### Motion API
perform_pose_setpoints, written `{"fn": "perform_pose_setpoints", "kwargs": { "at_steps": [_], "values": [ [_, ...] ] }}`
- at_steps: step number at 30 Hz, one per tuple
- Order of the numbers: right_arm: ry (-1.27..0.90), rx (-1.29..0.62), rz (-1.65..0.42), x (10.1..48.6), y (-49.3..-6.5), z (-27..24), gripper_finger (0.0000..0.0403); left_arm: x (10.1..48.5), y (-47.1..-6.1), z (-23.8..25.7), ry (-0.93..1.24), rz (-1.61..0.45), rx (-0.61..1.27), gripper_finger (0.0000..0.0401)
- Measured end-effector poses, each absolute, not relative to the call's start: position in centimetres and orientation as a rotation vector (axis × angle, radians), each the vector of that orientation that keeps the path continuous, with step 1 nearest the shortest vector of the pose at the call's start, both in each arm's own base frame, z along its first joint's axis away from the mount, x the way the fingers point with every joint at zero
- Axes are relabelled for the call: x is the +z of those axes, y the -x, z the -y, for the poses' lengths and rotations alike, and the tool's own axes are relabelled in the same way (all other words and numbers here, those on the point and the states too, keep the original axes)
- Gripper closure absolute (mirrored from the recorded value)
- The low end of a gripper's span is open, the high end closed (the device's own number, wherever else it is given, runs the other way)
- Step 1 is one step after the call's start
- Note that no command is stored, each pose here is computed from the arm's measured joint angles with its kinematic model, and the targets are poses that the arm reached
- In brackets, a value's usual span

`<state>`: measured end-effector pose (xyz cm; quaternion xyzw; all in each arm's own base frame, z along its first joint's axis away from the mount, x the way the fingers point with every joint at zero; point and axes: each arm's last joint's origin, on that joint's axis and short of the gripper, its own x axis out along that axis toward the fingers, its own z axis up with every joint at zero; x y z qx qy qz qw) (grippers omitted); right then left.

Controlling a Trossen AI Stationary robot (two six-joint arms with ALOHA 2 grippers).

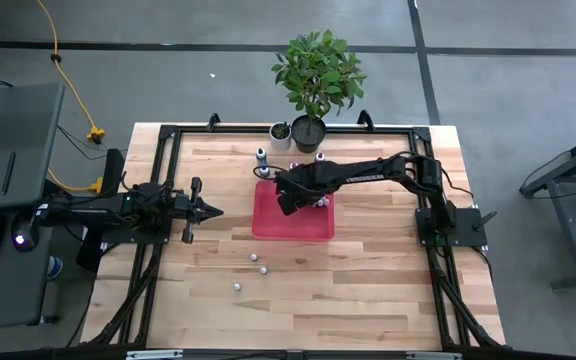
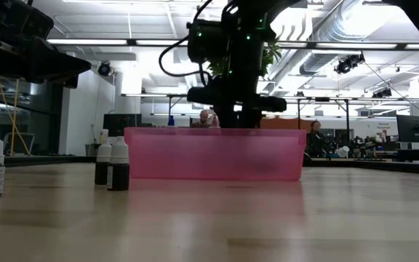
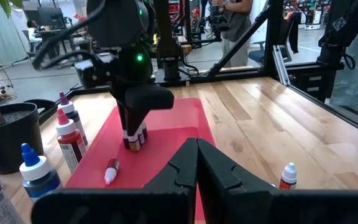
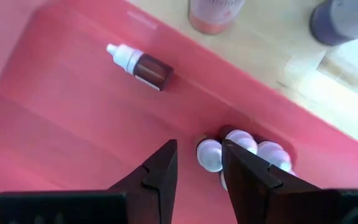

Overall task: Pick & Place food coloring
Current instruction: Put the small green food coloring bottle into the pink container, then put the small red food coloring bottle into the pink container

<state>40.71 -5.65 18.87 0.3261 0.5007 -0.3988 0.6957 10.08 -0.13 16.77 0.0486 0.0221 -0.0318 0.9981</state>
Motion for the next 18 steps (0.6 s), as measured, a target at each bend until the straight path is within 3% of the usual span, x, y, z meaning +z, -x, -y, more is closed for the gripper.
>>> {"fn": "perform_pose_setpoints", "kwargs": {
  "at_steps": [8, 18],
  "values": [
    [-0.721, -0.881, -1.090, 20.3, -40.3, 5.4, 0.0288, 16.8, -10.1, 0.1, -0.097, -0.044, -0.064, 0.0401],
    [-0.681, -0.718, -1.010, 23.3, -40.3, 3.0, 0.0288, 16.8, -10.1, 0.1, -0.097, -0.044, -0.063, 0.0401]
  ]
}}
